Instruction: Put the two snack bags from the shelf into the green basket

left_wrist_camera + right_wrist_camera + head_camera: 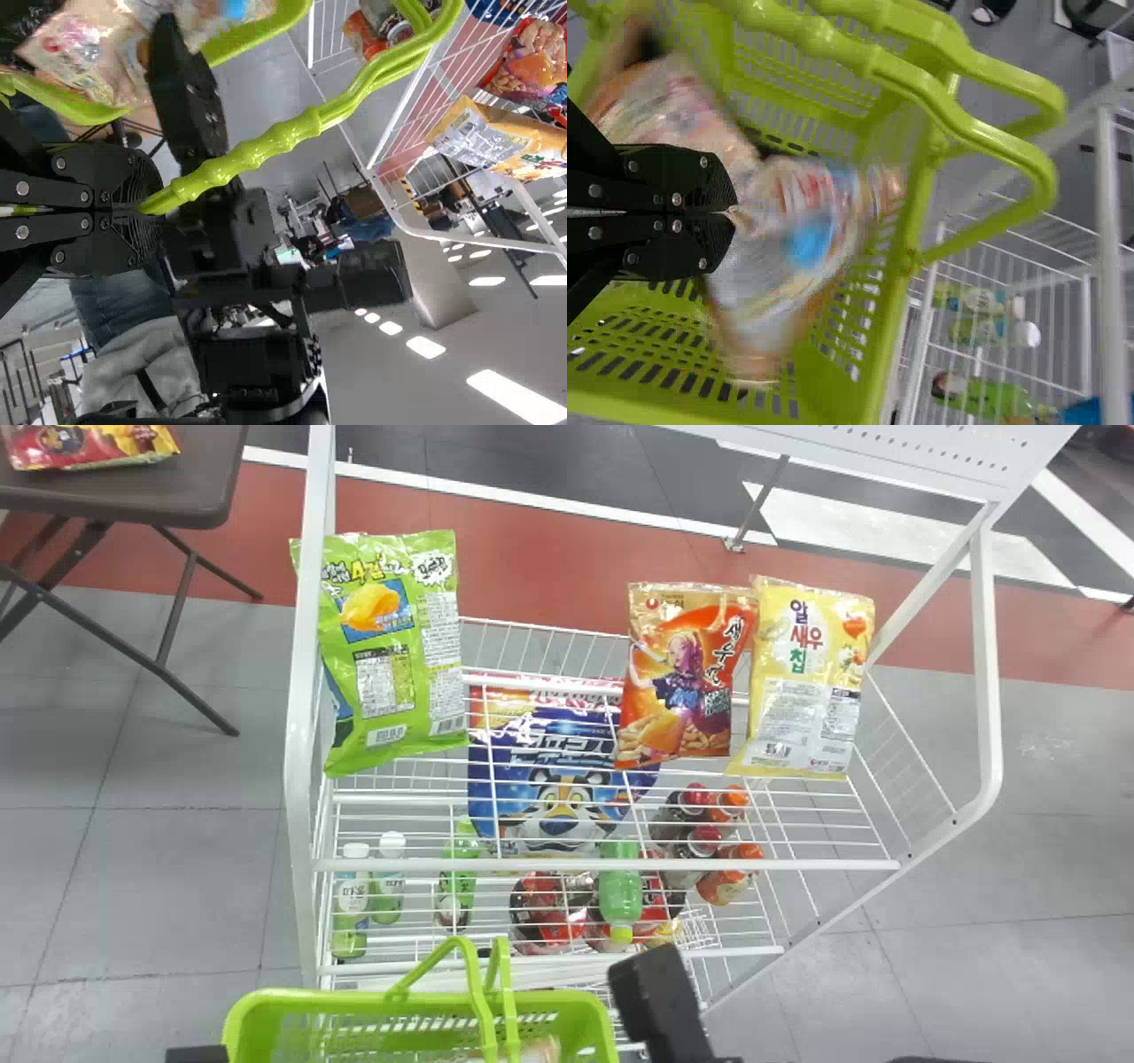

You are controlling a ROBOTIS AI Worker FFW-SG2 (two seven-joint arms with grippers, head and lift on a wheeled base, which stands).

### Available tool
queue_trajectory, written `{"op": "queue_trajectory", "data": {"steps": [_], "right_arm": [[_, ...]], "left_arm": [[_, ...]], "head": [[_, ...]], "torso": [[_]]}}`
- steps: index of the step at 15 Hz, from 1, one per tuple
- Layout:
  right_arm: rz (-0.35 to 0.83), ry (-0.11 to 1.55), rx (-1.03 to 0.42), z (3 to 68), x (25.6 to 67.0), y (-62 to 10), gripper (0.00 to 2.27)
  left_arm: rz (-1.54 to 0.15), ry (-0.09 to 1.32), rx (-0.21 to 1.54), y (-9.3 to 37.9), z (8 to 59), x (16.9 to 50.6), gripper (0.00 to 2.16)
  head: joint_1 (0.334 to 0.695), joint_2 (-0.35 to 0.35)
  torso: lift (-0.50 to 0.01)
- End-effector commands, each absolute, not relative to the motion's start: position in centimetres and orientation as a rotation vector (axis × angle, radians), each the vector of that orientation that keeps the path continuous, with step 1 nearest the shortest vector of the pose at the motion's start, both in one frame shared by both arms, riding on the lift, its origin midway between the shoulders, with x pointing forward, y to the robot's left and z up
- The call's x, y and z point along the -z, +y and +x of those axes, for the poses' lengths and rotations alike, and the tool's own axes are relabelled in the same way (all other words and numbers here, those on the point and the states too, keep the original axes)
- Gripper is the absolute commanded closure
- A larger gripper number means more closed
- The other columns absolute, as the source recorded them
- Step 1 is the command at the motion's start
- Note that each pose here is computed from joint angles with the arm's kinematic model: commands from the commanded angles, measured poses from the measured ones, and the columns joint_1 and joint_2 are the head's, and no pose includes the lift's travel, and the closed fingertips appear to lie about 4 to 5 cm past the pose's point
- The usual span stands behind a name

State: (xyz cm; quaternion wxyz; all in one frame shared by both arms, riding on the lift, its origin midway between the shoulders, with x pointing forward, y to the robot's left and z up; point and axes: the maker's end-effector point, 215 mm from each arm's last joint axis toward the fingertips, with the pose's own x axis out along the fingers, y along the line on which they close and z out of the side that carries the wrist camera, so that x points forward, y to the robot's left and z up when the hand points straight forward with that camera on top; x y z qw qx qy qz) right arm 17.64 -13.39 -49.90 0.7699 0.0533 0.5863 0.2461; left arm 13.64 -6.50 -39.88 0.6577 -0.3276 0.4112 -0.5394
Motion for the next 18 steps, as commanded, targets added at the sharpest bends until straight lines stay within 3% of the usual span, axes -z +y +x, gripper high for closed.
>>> {"op": "queue_trajectory", "data": {"steps": [1,2,3,7,12,18], "right_arm": [[0.111,1.316,-0.544,17.4,51.5,-13.0,1.82],[0.103,1.312,-0.537,17.8,51.5,-13.2,0.71],[0.086,1.3,-0.523,18.2,51.3,-13.8,0.0],[0.067,1.207,-0.428,21.6,48.6,-17.7,0.06],[0.128,1.124,-0.327,24.1,46.0,-21.6,0.09],[0.043,0.352,-0.295,41.7,32.7,-24.4,0.09]], "left_arm": [[-0.741,0.931,1.223,-6.5,13.6,39.8,2.11],[-0.739,0.932,1.22,-6.5,13.6,39.9,2.11],[-0.739,0.932,1.22,-6.5,13.6,39.9,2.11],[-0.74,0.93,1.218,-6.4,13.7,40.0,2.11],[-0.742,0.931,1.222,-6.4,13.7,40.0,2.11],[-0.748,0.934,1.226,-6.4,13.5,40.2,2.11]], "head": [[0.695,-0.35],[0.695,-0.35],[0.695,-0.35],[0.695,-0.35],[0.695,-0.35],[0.695,-0.35]], "torso": [[-0.004],[-0.004],[-0.004],[-0.004],[-0.004],[-0.004]]}}
